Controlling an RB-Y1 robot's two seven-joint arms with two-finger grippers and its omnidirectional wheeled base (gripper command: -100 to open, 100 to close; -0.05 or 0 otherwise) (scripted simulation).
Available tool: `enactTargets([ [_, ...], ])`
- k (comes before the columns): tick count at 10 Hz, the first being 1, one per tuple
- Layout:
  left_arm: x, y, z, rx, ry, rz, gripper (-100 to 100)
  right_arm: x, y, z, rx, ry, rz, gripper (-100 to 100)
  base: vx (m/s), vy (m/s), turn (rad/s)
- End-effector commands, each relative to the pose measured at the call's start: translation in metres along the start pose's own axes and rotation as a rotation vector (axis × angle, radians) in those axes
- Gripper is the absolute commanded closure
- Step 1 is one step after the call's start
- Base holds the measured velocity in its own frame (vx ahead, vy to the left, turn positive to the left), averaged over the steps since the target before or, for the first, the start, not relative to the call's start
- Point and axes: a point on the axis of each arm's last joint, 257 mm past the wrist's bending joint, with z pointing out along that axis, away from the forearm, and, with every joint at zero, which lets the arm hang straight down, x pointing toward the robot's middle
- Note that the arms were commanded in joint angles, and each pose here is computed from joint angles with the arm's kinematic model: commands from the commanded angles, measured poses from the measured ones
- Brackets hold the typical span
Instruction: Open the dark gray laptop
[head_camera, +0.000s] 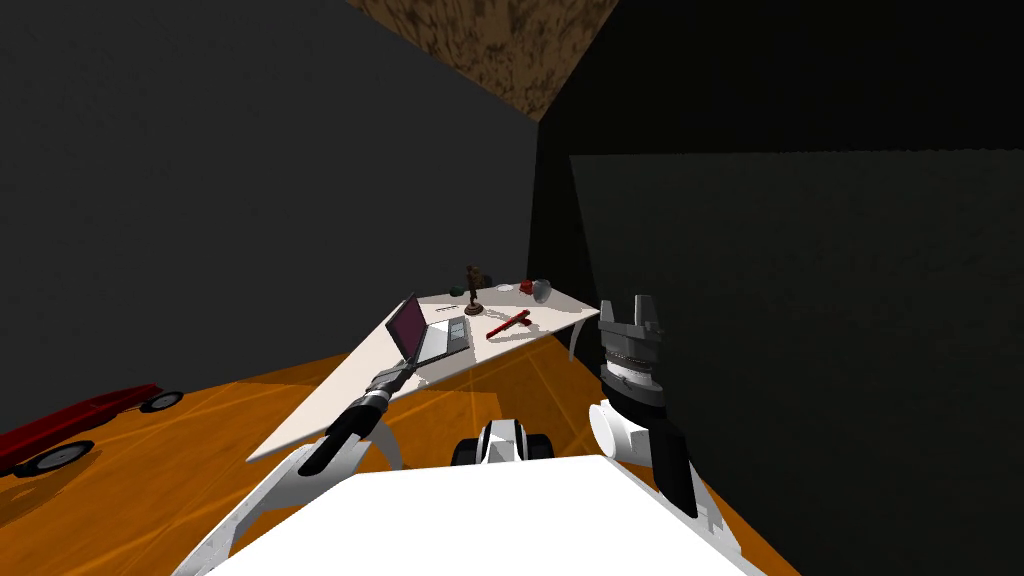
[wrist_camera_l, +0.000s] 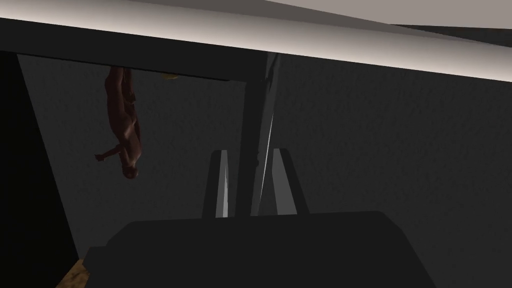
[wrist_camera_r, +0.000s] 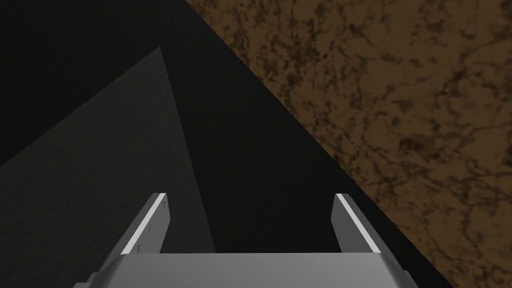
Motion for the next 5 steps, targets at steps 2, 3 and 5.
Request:
enactTargets([
  [2,0.0009,-0.0037,-0.0008,0.002,0.008,0.050,100,0.0000,0.0000,0.0000,0.000,0.000,0.000,0,0.016,-0.009,0.024],
  [3,0.0009,-0.0037,-0.0008,0.002,0.008,0.061,100,0.0000,0.0000,0.0000,0.000,0.000,0.000,0,0.000,0.000,0.000],
  [5,0.0024,-0.0065,-0.0020,0.004,0.019,0.071,100,0.0000,0.0000,0.0000,0.000,0.000,0.000,0,0.018,-0.007,0.044],
])
